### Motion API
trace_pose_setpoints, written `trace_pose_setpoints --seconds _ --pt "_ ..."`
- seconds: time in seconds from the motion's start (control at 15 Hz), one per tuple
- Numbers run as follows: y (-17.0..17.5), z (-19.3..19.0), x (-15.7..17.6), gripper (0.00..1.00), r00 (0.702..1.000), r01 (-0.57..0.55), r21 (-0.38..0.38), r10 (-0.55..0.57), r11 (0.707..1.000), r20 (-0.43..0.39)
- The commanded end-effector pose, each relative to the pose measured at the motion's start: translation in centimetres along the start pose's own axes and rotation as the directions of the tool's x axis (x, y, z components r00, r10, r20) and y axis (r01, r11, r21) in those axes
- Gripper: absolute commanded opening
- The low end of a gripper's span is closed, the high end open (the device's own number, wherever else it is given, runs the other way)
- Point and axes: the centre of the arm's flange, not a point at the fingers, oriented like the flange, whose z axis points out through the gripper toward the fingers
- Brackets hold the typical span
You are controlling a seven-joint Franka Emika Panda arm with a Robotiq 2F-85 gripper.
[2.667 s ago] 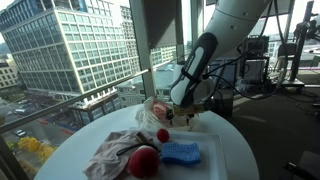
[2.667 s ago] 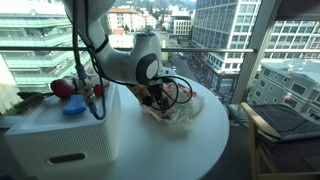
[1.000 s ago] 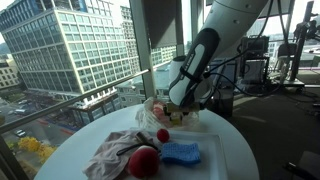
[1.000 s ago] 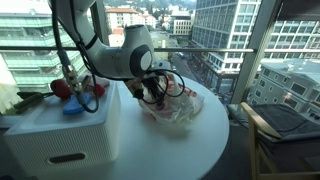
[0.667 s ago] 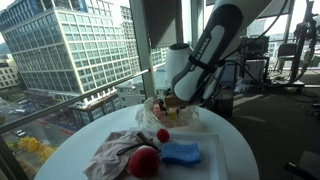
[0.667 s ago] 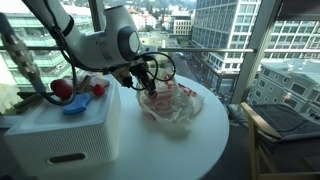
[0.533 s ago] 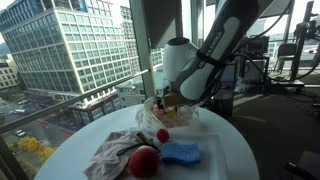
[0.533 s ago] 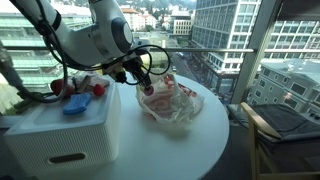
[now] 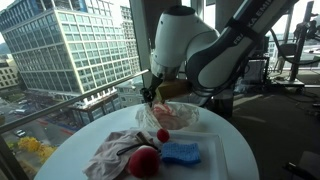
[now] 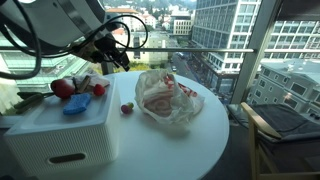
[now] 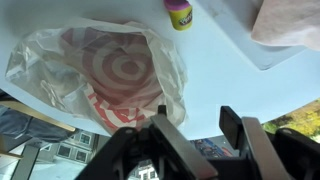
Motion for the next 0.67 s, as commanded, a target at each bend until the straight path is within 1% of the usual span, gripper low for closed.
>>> trace_pose_setpoints --seconds 0.0,0.07,0.2,0.27,0.33,0.47,0.6 --pt "1.5 -2.5 0.1 0.34 0.999 0.044 0.029 -0.044 0.999 0.009" --pt "2.0 -2.3 0.0 0.34 0.998 0.059 0.031 -0.059 0.998 0.023" --pt "3.2 -1.7 -0.3 0.84 0.996 0.074 0.013 -0.075 0.997 0.051" --pt "3.8 -1.5 -0.5 0.85 0.995 0.081 0.02 -0.082 0.997 0.065" --pt "4.3 -1.4 -0.7 0.88 0.993 0.087 0.016 -0.088 0.996 0.075" --pt "4.9 -1.4 -1.2 1.0 0.988 0.105 0.035 -0.108 0.994 0.114" --pt "5.5 -1.5 -1.4 1.0 0.982 0.114 0.035 -0.118 0.993 0.147"
